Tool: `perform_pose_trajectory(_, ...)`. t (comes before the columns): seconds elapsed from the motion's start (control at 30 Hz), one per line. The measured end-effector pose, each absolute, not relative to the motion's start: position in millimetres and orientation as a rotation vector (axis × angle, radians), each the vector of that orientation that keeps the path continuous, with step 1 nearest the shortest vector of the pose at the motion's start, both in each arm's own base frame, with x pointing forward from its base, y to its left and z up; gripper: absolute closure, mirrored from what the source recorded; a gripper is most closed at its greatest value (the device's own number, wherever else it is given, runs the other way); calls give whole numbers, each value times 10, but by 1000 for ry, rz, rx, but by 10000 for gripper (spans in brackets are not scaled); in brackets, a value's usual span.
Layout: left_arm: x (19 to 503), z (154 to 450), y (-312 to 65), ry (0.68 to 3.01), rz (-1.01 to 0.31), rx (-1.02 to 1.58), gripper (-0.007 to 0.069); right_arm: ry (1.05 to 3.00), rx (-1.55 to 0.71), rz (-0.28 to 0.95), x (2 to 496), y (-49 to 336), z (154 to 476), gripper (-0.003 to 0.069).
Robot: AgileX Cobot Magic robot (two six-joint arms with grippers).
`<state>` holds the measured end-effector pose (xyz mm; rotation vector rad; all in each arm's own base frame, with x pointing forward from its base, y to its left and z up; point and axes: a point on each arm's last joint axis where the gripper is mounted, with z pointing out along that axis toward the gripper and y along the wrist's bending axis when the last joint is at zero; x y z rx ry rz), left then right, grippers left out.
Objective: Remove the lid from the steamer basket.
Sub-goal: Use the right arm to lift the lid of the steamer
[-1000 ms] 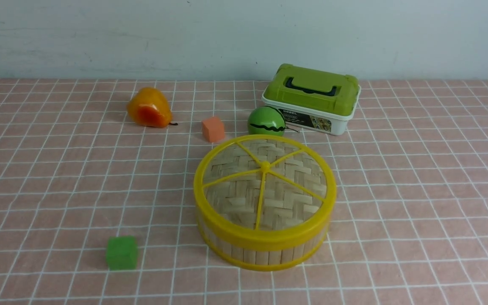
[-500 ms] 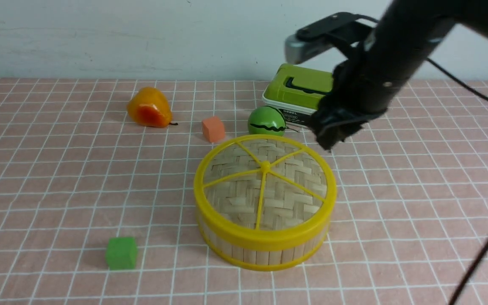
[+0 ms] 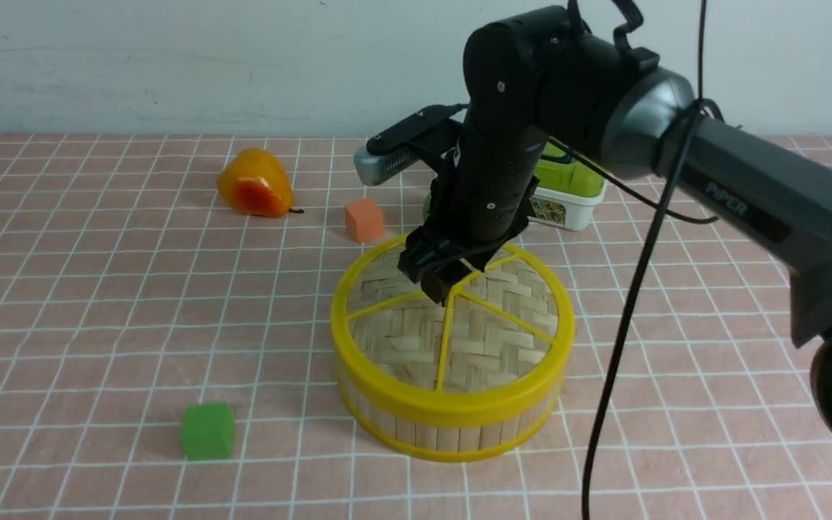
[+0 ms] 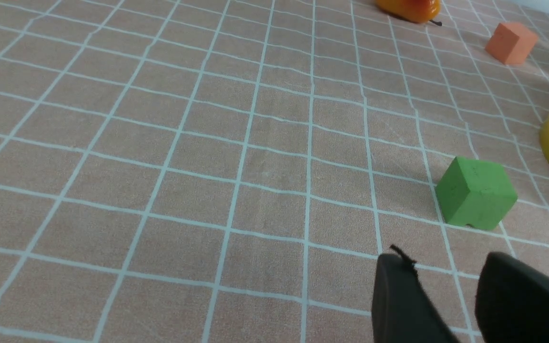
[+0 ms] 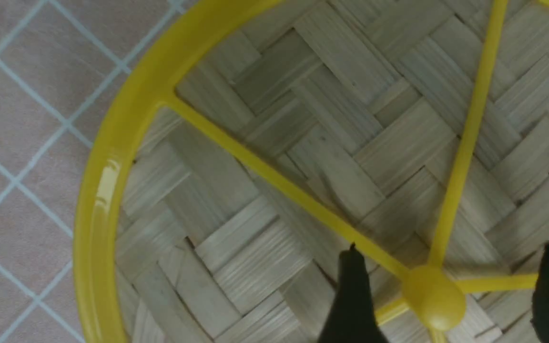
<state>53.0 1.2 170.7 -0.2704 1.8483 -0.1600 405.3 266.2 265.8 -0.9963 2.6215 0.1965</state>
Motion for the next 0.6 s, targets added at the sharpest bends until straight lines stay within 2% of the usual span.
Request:
perform_pose_trajectory(0.13,530,1707,12,1848,-160,-270,386,2631,-998,202,4066,2676,2609,300)
perform_pose_trajectory(0.23,530,1707,12,1848,-160,-270,386,2633,-998,207,4063,2677,2615,438)
perform_pose_trajectory(0.27,530,1707,12,1848,-160,-270,386,2633,-998,208,4063,2678,2615,449)
perform_pose_trajectory(0.3,530,1707,12,1848,-160,-270,386,2628,-996,211,4065,2681,2625,533)
perform_pose_trajectory(0.33,530,1707,12,1848,-160,-270,386,2628,-992,212,4065,2680,2631,579)
perform_pose_trajectory(0.5,530,1707,12,1848,-160,-270,386,2597,-981,221,4005,2644,2819,582)
perform_pose_trajectory(0.6,530,1707,12,1848,-160,-270,386,2495,-931,236,3858,2473,3354,582)
